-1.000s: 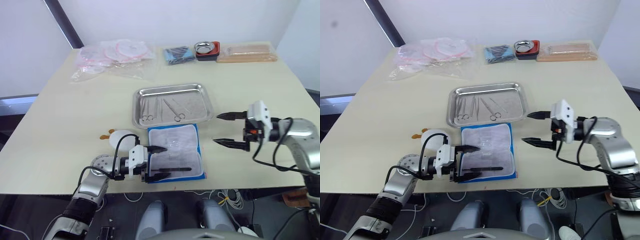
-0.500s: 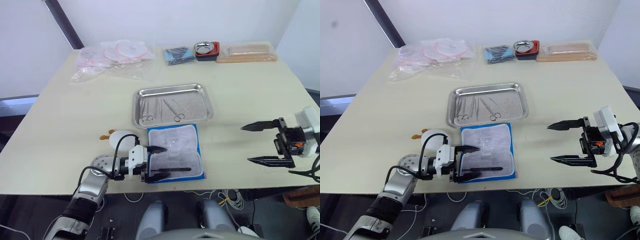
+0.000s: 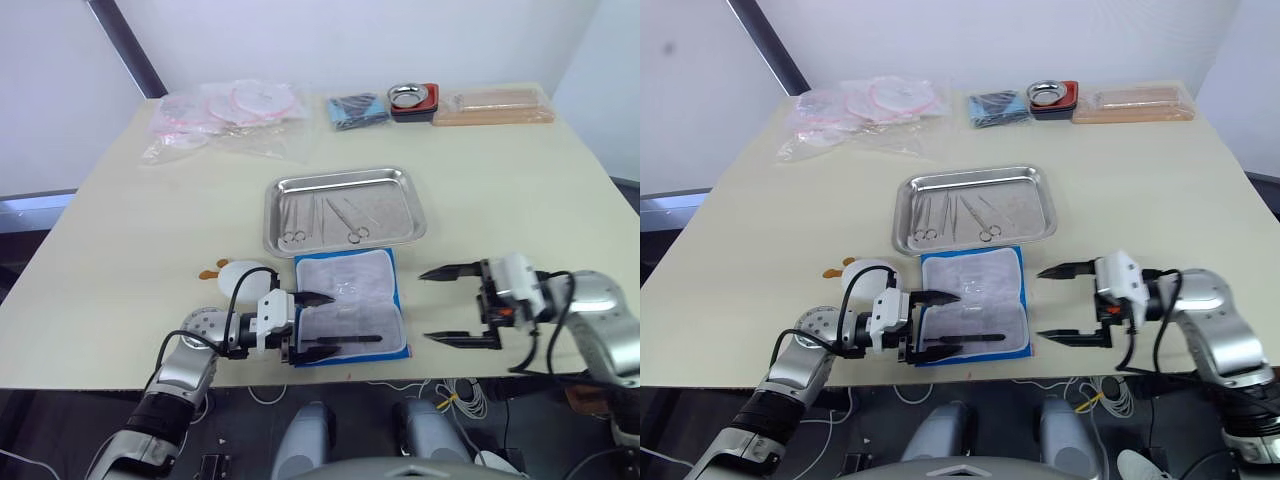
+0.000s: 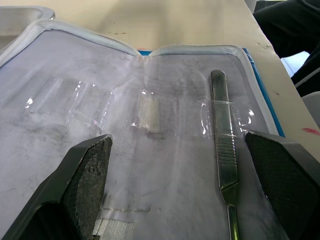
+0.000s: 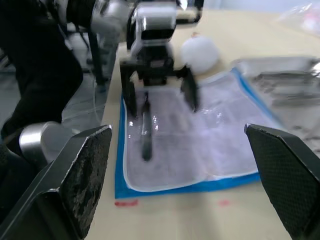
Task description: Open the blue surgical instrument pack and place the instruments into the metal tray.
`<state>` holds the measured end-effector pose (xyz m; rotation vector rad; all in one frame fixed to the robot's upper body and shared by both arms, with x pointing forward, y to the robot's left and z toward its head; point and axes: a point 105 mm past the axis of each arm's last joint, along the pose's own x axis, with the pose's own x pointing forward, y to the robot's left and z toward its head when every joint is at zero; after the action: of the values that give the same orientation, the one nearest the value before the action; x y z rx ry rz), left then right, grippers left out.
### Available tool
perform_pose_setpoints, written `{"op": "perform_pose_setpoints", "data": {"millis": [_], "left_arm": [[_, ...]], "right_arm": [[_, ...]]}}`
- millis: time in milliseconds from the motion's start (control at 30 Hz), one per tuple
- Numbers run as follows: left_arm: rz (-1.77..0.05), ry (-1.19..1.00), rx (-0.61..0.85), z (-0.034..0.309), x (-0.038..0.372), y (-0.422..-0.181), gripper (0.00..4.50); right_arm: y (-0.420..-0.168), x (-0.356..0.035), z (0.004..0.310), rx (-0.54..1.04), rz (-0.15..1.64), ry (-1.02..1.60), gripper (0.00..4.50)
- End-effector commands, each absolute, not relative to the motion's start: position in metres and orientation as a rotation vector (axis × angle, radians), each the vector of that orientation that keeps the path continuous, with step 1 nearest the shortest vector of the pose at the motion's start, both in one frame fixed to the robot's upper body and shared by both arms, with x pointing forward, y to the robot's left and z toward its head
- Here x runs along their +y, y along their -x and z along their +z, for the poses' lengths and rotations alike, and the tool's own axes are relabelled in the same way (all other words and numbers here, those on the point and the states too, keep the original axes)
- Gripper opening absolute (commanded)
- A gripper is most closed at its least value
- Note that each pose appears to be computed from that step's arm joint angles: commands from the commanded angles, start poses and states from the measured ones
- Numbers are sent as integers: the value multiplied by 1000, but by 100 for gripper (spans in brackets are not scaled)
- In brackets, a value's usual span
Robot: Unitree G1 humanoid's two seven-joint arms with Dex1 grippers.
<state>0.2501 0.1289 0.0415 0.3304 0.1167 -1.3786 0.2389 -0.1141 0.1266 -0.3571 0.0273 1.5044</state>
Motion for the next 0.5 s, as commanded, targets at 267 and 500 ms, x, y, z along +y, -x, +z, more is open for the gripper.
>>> {"op": "perform_pose_setpoints", "data": {"millis": [267, 500], "left_arm": [[-1379, -333, 372, -2, 150, -233, 450], [-1410, -331, 395, -4, 150, -225, 450]], "right_arm": [[-256, -69, 104, 33, 1496, 504, 443], [-255, -58, 82, 131, 1509, 536, 443]]}}
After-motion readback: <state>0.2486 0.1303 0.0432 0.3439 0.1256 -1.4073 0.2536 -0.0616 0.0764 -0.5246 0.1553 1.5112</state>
